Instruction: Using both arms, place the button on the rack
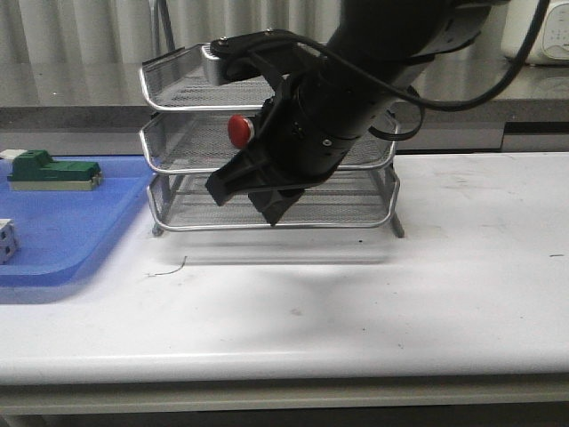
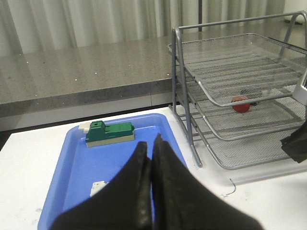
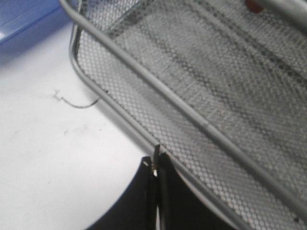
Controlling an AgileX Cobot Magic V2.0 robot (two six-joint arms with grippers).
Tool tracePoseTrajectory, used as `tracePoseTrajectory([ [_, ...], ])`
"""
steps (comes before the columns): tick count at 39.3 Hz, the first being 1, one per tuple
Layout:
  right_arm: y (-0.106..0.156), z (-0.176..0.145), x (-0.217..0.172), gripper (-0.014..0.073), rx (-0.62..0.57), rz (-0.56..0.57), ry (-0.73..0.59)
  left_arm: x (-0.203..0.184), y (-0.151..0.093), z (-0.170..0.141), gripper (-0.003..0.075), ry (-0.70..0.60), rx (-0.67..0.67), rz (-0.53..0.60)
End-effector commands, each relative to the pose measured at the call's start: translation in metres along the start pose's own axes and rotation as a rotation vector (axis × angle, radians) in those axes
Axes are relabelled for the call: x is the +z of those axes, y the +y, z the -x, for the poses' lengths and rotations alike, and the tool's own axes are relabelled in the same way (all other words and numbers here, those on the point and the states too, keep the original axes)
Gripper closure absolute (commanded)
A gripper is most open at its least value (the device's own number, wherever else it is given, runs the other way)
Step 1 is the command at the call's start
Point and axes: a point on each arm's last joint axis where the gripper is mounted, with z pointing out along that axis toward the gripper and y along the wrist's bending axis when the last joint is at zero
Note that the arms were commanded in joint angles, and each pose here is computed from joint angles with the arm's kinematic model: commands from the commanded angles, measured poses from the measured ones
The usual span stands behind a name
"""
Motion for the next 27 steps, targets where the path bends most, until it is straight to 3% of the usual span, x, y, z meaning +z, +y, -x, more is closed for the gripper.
tracePoseTrajectory([
  [1, 0.002, 0.032, -0.043, 0.0705, 0.022, 0.006, -0.108, -0.002, 0.003, 0.015, 0.0739, -0.095, -0.023, 0.026],
  [8, -0.014, 0.042, -0.098, 0.0705, 0.118, 0.002, -0.099, -0.002, 0.003, 0.015, 0.0739, -0.095, -0.023, 0.026],
  [15, -0.06, 0.035, -0.159, 0.0705, 0.205, -0.116, -0.146, -0.002, 0.003, 0.015, 0.0739, -0.095, -0.023, 0.026],
  [21, -0.092, 0.004, -0.205, 0.0705, 0.293, -0.249, -0.21, -0.002, 0.003, 0.015, 0.0739, -0.095, -0.023, 0.026],
  [27, -0.098, -0.038, -0.242, 0.0705, 0.36, -0.349, -0.233, -0.002, 0.003, 0.015, 0.0739, -0.095, -0.023, 0.026],
])
